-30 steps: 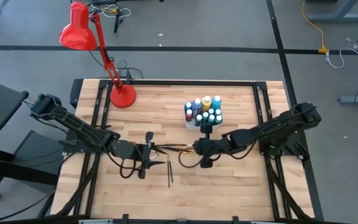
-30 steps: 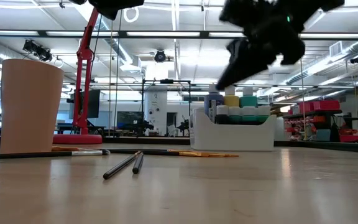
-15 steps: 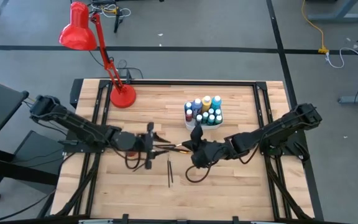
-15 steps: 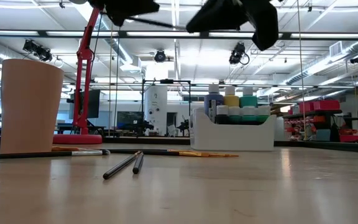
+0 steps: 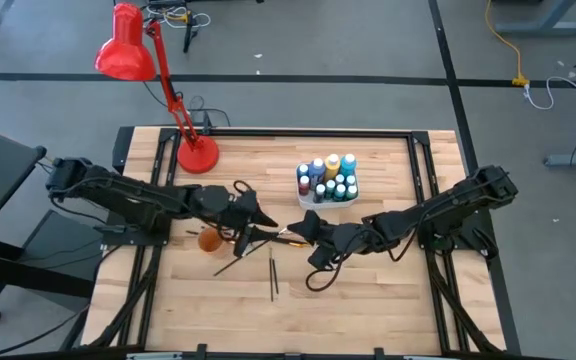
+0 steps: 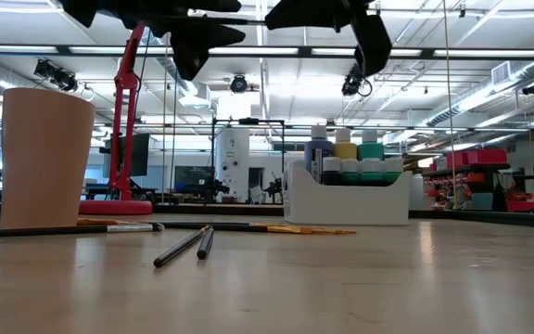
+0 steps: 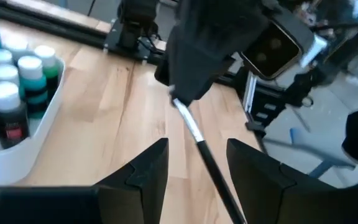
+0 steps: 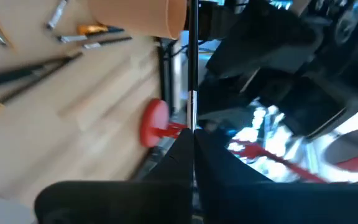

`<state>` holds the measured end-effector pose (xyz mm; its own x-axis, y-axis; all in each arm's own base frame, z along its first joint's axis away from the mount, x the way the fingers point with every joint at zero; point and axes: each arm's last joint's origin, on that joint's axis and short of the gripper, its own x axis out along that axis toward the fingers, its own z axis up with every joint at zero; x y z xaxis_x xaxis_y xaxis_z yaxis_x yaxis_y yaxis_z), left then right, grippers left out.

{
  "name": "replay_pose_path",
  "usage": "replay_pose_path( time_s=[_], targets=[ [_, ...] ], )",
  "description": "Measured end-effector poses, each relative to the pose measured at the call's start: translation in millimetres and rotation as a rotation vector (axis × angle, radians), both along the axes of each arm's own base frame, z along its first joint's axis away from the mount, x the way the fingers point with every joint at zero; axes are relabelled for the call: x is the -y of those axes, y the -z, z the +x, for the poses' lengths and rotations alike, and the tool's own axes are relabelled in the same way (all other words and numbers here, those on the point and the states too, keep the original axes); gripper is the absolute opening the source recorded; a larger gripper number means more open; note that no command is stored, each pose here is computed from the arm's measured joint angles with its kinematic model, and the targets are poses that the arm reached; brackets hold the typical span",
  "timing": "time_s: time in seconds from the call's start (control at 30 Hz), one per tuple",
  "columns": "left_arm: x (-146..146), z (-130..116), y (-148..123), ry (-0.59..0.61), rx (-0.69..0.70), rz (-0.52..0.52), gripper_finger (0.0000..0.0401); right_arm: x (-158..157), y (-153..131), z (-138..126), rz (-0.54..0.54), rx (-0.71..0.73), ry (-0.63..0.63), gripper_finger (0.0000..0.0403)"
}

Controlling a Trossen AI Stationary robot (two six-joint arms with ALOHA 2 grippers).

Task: Pick & Place Paint Supplies
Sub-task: Put the silver paint brush into the orange cup

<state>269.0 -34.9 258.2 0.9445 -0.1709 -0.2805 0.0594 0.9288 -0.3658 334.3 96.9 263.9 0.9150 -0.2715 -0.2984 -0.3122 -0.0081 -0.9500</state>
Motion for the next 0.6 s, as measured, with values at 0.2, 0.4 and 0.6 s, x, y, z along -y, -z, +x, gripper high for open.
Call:
replay_pose_path(
  time_s=[0.2, 0.4, 0.6],
  targets=[
    [-6.6, 0.7, -0.1, -0.007, -0.01, -0.066, 0.0171, 4.4, -5.9, 3.4, -0.108, 0.025, -0.023, 0.0],
    [-7.6, 0.8, 0.3, -0.03, -0.013, -0.06, 0.0163, 6.2, -6.0, 3.8, -0.132, 0.018, -0.024, 0.0],
    [-7.6, 0.7, 0.5, -0.013, -0.006, -0.003, 0.0081, 6.3, -5.0, 3.6, -0.122, 0.012, -0.022, 0.0005]
  ],
)
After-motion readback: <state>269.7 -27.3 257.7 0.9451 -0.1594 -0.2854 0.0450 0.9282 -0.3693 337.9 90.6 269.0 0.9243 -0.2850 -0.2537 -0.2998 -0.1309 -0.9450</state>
